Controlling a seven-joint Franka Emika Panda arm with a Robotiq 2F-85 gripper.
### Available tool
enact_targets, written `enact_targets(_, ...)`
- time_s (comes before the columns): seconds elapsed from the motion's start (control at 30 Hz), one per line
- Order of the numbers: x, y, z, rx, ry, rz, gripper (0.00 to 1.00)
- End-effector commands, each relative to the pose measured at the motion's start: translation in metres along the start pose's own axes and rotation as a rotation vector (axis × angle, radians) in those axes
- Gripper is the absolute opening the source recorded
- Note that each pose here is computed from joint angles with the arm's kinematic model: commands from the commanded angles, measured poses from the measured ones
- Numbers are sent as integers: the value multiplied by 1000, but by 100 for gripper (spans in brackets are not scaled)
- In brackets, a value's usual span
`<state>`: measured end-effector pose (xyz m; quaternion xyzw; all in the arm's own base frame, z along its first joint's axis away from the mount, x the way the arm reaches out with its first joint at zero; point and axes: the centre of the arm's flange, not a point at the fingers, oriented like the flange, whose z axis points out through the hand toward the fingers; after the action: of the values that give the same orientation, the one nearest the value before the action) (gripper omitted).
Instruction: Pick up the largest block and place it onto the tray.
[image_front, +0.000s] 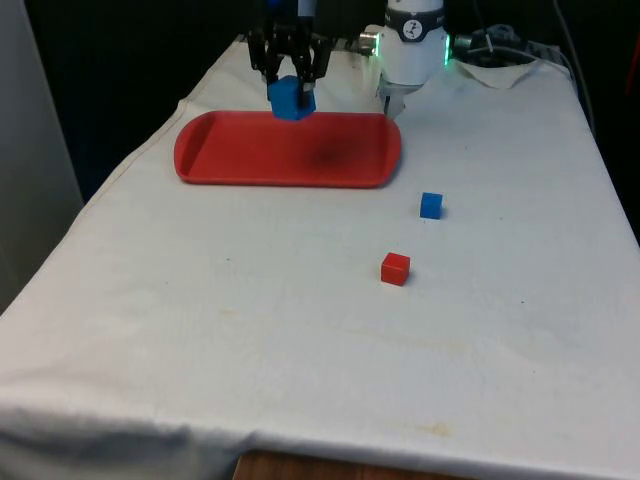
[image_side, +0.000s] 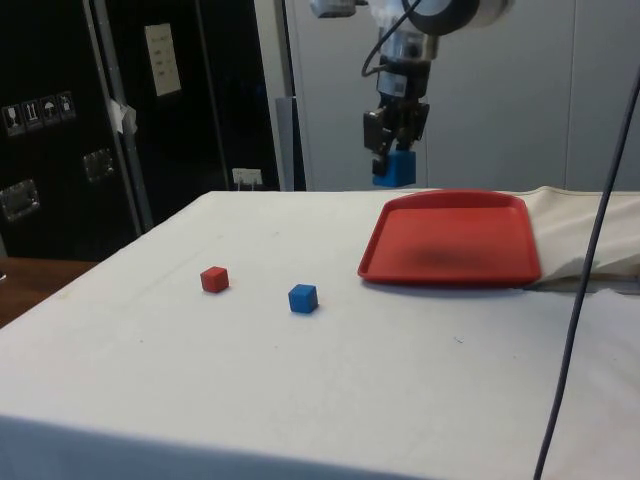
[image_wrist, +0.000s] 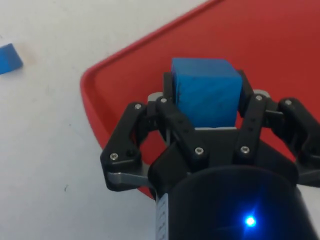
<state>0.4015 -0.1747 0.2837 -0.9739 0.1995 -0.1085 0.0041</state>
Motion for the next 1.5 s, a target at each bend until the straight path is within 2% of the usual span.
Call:
enact_targets(0.0,-2,4,0,-1,8,-2,4)
enact_targets(0.07,-7,15,2,-2,3,-4,4)
enact_targets(0.17,-8,18,3,-2,2,-5,4)
enact_targets(0.3,-19,30,12,-9,-10,-13,4)
enact_targets(0.33,-16,30,11,-13,-21,-11,4)
enact_targets(0.37,-20,31,13,-10,-9,-17,4)
enact_targets(0.57,-32,41,25,-31,-13,-39,4)
enact_targets(0.6,-27,43,25,-46,-25,-36,4)
enact_targets(0.63,-33,42,26,-32,-13,-42,4)
enact_targets(0.83,-39,43,33,-46,-15,-61,4)
enact_targets(0.87,-34,47,34,-59,-30,-60,4)
enact_targets(0.9,-40,43,35,-50,-14,-66,4)
enact_targets(1.1,-44,41,39,-66,-4,-79,4)
enact_targets(1.13,-38,46,39,-76,-21,-76,4)
enact_targets(1.17,-45,42,40,-68,-4,-79,4)
enact_targets(1.27,-46,41,42,-75,-1,-83,4)
enact_targets(1.43,-49,41,47,-92,-1,-88,4)
enact_targets(1.47,-42,46,45,-100,-16,-88,4)
